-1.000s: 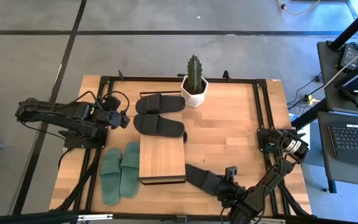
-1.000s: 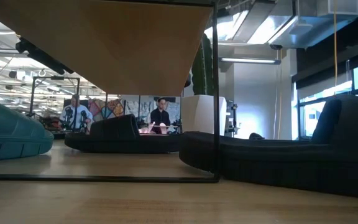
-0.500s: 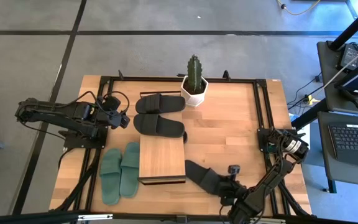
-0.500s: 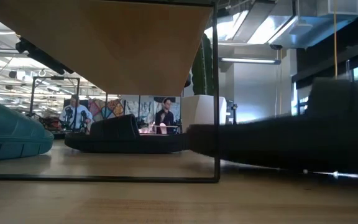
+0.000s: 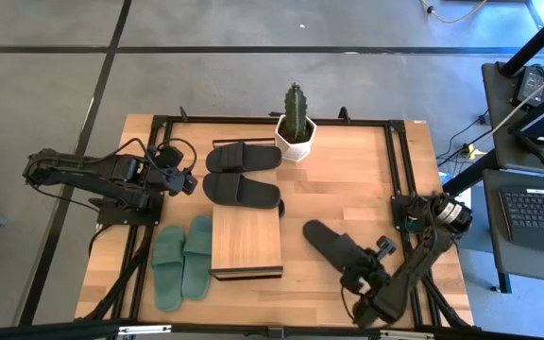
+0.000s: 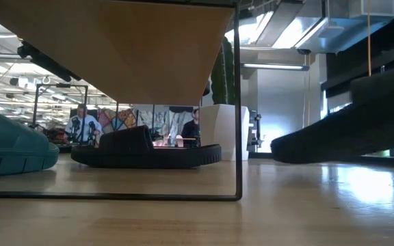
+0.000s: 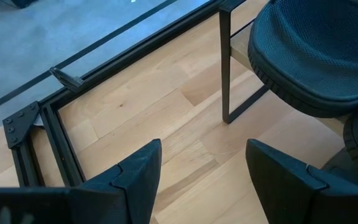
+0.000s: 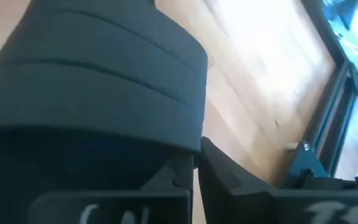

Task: Pick and place slides into the shelf
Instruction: Put the black slides under the shelf

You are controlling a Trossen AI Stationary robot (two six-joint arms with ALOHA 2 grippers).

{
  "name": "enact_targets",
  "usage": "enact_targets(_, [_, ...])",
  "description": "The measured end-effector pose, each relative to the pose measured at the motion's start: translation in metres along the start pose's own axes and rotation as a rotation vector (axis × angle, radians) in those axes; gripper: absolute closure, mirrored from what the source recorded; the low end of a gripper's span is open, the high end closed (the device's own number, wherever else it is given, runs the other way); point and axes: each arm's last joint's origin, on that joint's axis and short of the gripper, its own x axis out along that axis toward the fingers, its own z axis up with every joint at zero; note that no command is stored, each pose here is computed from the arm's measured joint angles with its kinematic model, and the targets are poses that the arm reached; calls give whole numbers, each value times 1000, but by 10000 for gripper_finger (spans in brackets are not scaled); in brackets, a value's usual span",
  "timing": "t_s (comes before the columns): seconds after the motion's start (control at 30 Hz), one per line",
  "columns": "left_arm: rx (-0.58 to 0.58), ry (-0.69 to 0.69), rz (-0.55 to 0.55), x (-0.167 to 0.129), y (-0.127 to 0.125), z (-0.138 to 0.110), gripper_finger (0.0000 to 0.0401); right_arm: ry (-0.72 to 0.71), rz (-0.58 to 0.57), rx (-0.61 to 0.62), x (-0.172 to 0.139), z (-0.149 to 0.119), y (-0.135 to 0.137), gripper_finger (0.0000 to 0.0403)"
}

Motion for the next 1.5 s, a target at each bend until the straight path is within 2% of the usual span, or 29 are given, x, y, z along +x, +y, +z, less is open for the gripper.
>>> enact_targets(0.13, [-4,-3,-3,0,0,0,177,31,-44,90,13,16,-3,394])
enact_targets(0.47, [-46,-33,-37,0,-4,4,177,165,-219,249,67,64,-13,394])
enact_targets(0.77, [-91,-56,-84,-1,-9,8,177,347,-432,356,130,91,-42,394])
enact_targets(0.97, [-81,-59,-87,-1,-9,9,177,471,-528,428,162,103,-62,394])
enact_targets(1.17, [-62,-60,-87,-1,-9,9,177,548,-529,489,188,119,-77,382])
enact_targets(1.37, [-60,-59,-86,-1,-9,8,177,595,-434,541,215,135,-86,369])
enact_targets(1.5, [-60,-59,-86,-1,-9,8,177,611,-431,580,223,139,-92,367])
